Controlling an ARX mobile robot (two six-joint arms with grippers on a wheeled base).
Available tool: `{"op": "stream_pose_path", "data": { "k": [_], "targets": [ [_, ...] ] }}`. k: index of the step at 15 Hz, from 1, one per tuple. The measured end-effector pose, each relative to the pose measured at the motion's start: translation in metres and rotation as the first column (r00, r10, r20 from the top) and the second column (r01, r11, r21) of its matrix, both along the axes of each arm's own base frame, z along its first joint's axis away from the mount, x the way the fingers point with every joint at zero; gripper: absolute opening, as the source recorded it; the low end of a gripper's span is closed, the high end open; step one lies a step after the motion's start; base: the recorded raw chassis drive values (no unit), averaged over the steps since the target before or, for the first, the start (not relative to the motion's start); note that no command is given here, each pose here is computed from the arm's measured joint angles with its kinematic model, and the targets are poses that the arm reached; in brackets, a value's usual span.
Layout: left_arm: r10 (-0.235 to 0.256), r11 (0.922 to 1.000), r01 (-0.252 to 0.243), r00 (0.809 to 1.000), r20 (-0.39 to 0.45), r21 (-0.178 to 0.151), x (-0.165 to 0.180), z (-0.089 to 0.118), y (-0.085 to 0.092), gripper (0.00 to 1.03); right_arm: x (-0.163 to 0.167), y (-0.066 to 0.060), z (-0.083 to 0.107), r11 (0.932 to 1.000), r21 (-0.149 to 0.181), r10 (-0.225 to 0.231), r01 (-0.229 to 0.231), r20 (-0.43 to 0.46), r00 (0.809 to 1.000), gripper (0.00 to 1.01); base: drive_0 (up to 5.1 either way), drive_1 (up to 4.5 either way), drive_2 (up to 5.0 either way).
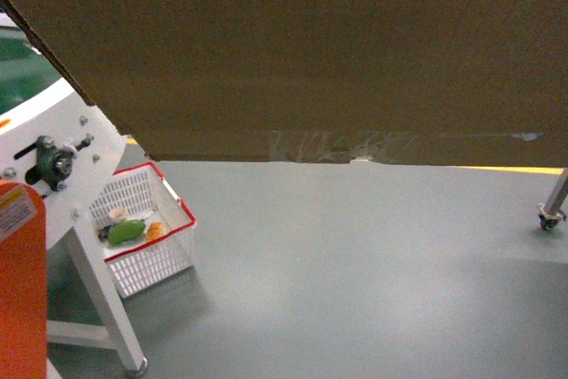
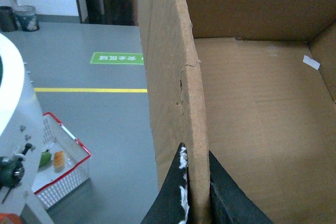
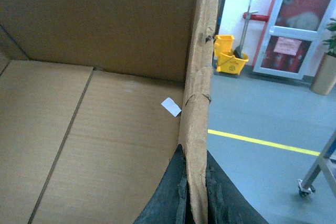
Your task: Sort boxes to right shelf from conveyor
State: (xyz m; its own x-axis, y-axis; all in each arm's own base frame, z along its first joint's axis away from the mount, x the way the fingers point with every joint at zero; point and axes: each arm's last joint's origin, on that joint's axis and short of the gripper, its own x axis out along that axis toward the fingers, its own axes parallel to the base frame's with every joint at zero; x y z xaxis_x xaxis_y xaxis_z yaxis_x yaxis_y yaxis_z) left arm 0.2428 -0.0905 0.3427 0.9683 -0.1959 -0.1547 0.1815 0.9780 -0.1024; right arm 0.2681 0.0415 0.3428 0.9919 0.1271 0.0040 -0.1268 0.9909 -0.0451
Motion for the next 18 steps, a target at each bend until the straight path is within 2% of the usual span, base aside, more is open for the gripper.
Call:
{"op": "stream_pose_path", "data": {
  "k": [18],
  "targets": [
    [0.000, 1.0000, 0.000, 1.000, 0.000, 0.000, 0.0000, 0.0000, 0.0001, 0.02, 0.0000, -0.0001, 0.0000, 1.0000, 0.000, 0.000, 0.000, 0.000, 1.000, 0.03, -1.5, -1.52, -1.5]
  ]
}}
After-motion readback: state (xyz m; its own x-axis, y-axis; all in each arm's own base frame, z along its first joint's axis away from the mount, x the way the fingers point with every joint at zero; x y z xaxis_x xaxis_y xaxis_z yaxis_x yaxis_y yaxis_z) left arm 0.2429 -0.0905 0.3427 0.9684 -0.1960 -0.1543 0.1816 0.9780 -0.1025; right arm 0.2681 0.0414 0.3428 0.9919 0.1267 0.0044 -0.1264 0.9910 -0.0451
